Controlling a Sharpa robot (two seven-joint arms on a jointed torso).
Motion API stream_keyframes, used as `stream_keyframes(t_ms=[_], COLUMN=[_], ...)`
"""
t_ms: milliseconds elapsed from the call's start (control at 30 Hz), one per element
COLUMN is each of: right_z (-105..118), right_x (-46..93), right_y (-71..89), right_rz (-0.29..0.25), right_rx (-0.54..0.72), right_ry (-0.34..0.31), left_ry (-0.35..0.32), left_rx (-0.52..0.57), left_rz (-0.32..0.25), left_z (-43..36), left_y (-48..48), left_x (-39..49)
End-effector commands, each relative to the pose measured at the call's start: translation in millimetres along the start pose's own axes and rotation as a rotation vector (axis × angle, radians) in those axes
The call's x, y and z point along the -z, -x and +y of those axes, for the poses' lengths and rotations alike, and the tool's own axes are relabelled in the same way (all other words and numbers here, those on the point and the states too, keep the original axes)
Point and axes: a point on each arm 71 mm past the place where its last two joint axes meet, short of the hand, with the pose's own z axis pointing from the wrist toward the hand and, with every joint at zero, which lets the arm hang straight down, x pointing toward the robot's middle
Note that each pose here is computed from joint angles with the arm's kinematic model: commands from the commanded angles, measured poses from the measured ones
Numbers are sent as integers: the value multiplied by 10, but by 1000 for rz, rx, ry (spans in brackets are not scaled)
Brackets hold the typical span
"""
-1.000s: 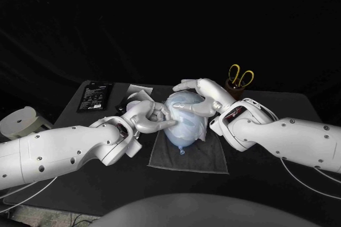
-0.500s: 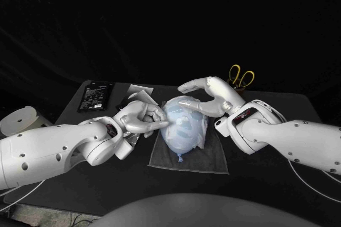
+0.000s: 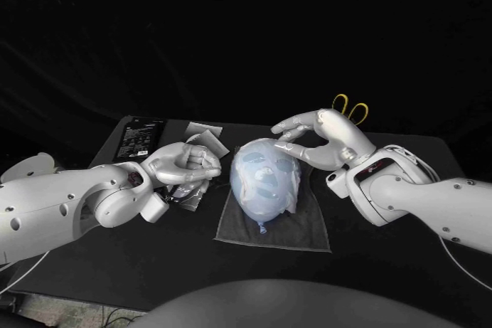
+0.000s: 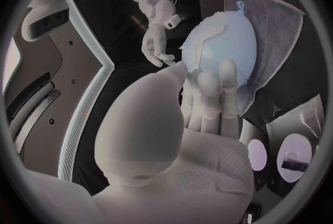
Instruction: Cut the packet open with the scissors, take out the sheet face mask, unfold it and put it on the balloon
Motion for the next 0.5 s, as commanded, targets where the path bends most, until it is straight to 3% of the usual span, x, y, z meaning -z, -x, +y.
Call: stream_keyframes(t_ms=[33,167,300,500], right_z=[55,83,107,154], right_x=[13,33,52,78], right_y=[17,45,63,44], right_rz=[10,15,24,64], right_rx=[61,86,106,129], right_ry=[49,59,60,46], left_ry=[-60,-112,-182,-247], left_rx=[-108,-269,-426,-607], left_rz=[-29,-113,-167,-170], left_z=[-31,-64,-114,-146], left_y=[82,155,164,87], left_x=[-1,-18,-69,-192])
